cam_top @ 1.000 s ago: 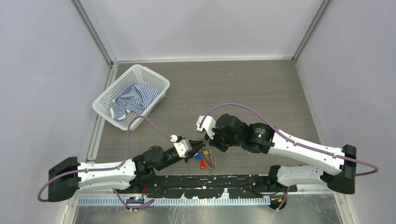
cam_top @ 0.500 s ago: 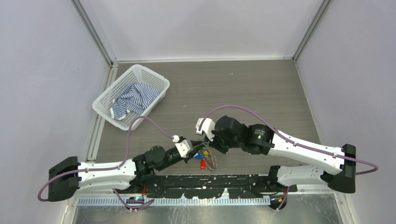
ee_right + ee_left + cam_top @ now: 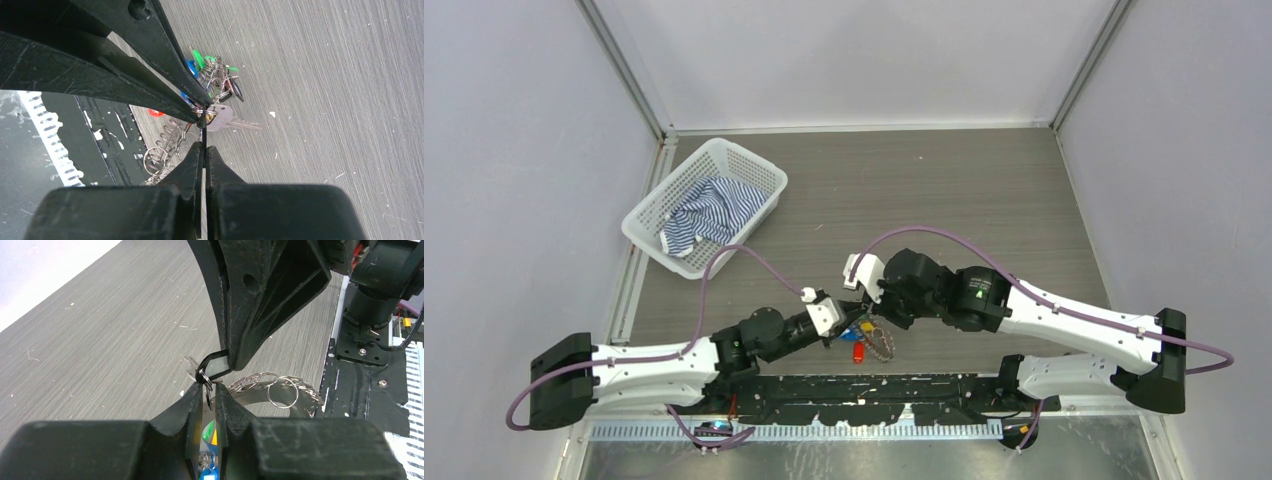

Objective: Remove the keys from the keyring

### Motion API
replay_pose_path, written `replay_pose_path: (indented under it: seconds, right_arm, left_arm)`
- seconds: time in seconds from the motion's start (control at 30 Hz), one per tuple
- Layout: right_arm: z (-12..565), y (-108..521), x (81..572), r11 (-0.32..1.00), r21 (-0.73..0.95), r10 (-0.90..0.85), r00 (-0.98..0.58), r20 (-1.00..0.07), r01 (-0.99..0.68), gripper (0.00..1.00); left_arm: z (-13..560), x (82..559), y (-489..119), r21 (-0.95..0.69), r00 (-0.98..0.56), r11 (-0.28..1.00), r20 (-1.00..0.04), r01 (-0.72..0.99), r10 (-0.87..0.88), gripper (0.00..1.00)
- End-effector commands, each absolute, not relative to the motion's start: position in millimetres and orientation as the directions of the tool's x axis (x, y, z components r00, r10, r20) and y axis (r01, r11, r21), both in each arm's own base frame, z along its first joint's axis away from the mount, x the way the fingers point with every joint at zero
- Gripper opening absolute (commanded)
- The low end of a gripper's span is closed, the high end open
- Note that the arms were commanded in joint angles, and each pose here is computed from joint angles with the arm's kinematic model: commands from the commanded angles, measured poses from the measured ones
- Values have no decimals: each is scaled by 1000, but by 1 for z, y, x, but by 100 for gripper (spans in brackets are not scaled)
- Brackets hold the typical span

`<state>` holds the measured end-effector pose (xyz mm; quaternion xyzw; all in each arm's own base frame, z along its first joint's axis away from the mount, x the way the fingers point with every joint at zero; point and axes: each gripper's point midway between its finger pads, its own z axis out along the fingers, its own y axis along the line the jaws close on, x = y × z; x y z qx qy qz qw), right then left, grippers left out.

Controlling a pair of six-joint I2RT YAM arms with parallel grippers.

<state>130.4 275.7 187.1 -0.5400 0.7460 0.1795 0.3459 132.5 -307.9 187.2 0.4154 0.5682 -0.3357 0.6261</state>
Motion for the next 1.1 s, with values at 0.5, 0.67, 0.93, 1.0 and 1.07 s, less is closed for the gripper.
replay_pose_path:
  seconds: [0.5,0.67,0.93,1.0,1.07]
  right_arm:
    - [234,273,141,413,-158,-584,-128,-801,-897,1]
    - [233,274,140,408,-153,-585,-129,-800,-900,1]
    - [227,279,137,390,-133,-595,-140,-791,-911,1]
    - [227,279,137,391,-136,-597,-139,-790,-910,1]
    - [228,279,137,389,-138,-598,-135,-790,-911,1]
  left_arm:
    - [191,132,-324,149,127,389,-989,909,81,13]
    - [196,135,-323,146,134,410,-989,900,57,16]
    - [210,142,-318,141,159,462,-987,875,0,20]
    - [211,142,-319,141,161,461,-987,876,-3,17]
    - [209,142,-319,141,159,459,-987,877,0,16]
